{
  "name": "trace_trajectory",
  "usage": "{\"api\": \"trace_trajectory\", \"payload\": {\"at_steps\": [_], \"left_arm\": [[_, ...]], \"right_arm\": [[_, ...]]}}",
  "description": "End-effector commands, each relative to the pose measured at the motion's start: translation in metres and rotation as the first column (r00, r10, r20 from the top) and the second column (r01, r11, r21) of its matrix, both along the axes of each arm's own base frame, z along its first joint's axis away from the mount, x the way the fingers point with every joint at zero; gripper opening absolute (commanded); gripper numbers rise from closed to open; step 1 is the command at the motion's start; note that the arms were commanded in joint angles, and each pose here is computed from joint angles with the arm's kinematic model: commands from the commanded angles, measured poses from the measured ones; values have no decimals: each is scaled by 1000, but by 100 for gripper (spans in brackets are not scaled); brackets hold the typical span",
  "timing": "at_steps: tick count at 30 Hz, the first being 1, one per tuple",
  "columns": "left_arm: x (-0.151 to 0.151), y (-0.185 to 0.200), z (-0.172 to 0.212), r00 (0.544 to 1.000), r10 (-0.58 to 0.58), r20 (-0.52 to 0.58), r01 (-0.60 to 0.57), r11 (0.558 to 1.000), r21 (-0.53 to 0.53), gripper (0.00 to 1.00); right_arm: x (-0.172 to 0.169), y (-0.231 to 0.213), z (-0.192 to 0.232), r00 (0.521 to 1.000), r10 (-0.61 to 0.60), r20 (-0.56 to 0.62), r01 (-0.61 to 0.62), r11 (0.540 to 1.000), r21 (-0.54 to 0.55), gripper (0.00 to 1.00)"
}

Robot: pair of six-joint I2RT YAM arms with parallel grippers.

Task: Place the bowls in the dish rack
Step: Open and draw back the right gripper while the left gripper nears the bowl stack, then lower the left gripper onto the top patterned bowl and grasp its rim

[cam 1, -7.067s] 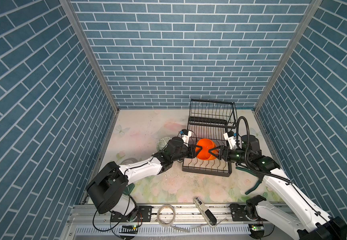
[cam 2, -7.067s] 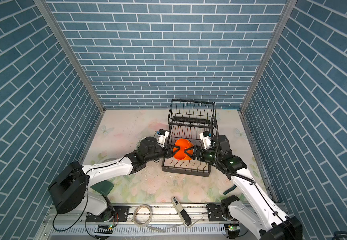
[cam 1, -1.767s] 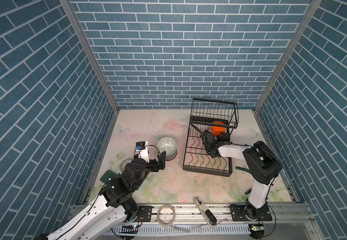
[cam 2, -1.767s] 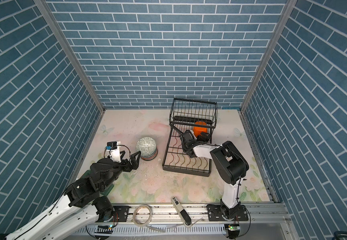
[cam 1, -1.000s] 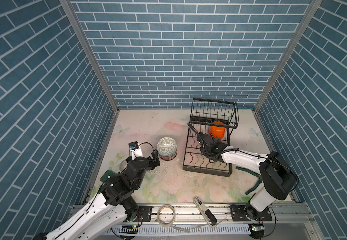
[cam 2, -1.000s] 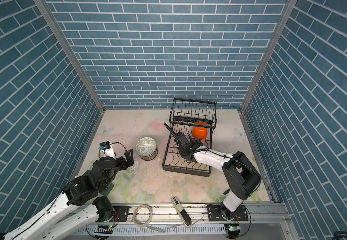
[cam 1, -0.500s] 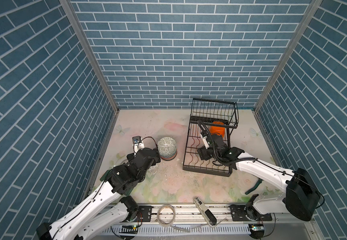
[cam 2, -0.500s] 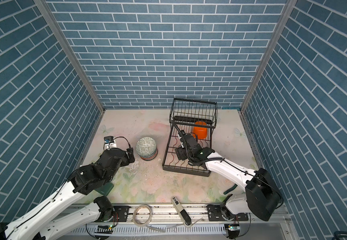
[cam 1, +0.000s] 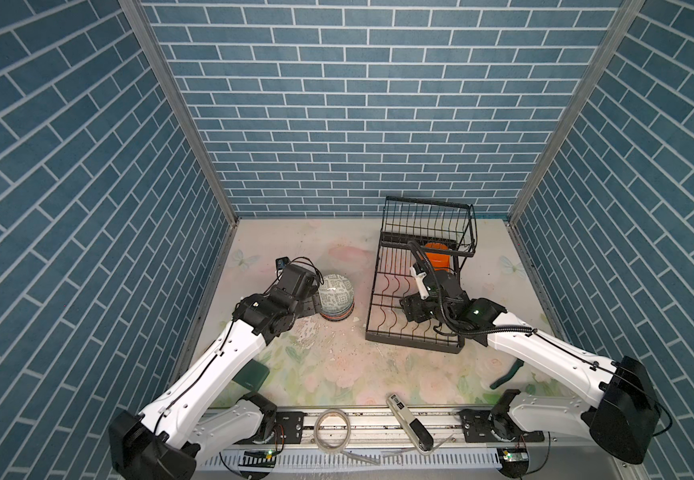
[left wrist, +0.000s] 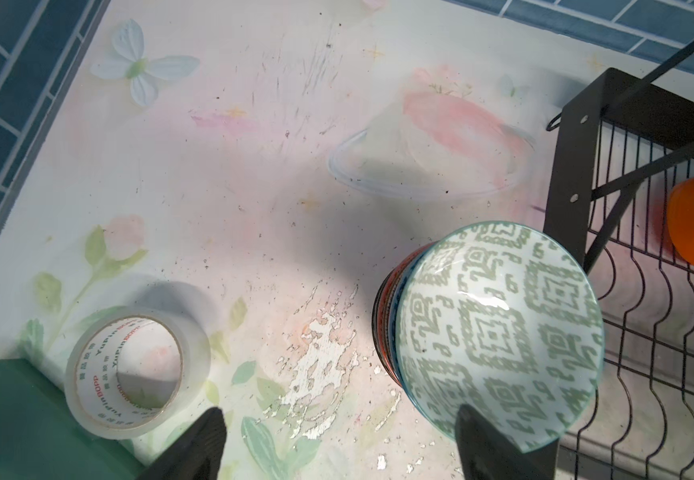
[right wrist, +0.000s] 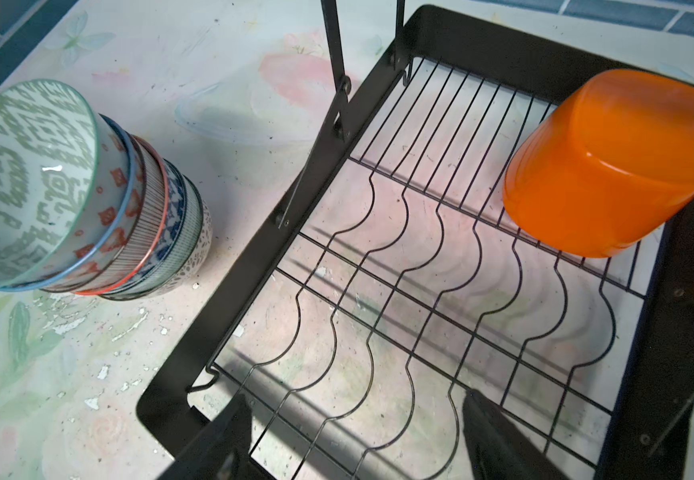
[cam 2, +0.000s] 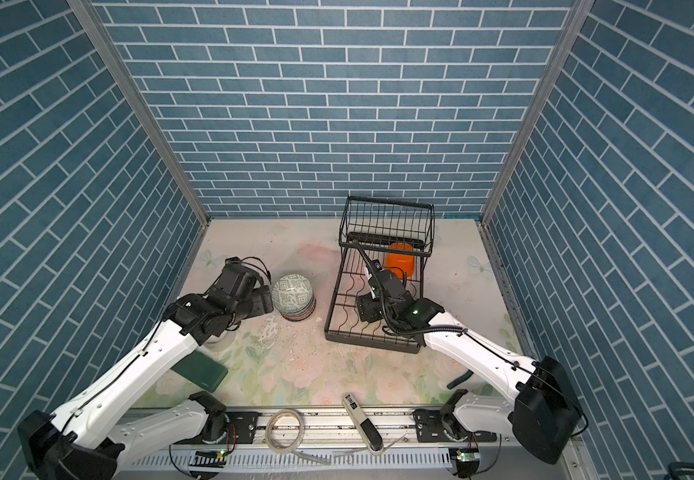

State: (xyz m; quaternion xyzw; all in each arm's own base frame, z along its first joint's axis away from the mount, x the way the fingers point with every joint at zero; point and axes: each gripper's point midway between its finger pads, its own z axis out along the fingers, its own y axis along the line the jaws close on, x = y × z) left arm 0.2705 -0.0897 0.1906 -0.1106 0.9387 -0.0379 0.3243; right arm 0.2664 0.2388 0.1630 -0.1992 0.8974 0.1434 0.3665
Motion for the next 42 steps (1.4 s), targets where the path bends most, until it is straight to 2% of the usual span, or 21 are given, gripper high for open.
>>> {"api": "trace_trajectory", "payload": {"at_steps": [1, 9, 16, 26, 34, 42], "left_arm": [[6, -7, 2, 998, -53, -32, 52, 998, -28, 79], [30, -25, -5, 986, -141, -88, 141, 990, -16, 69], [45, -28, -21, 978, -162, -134, 164, 987, 0, 60], [57, -36, -39, 969, -201, -143, 197, 979, -41, 47], [66, -40, -48, 962, -216, -166, 214, 976, -30, 29], [66, -36, -40, 967, -210, -146, 210, 978, -16, 24]], "right_arm": [[-7, -7, -11, 999, -30, -33, 29, 1000, -8, 80], [-3, 4, -17, 998, -20, -64, 20, 1000, 2, 78], [-3, 7, -14, 997, -21, -72, 22, 1000, 21, 77], [-4, 12, -14, 995, -29, -94, 32, 999, 31, 77], [-5, 17, -15, 995, -24, -102, 25, 1000, 14, 76], [-5, 20, -17, 995, -15, -103, 15, 1000, -1, 76]]}}
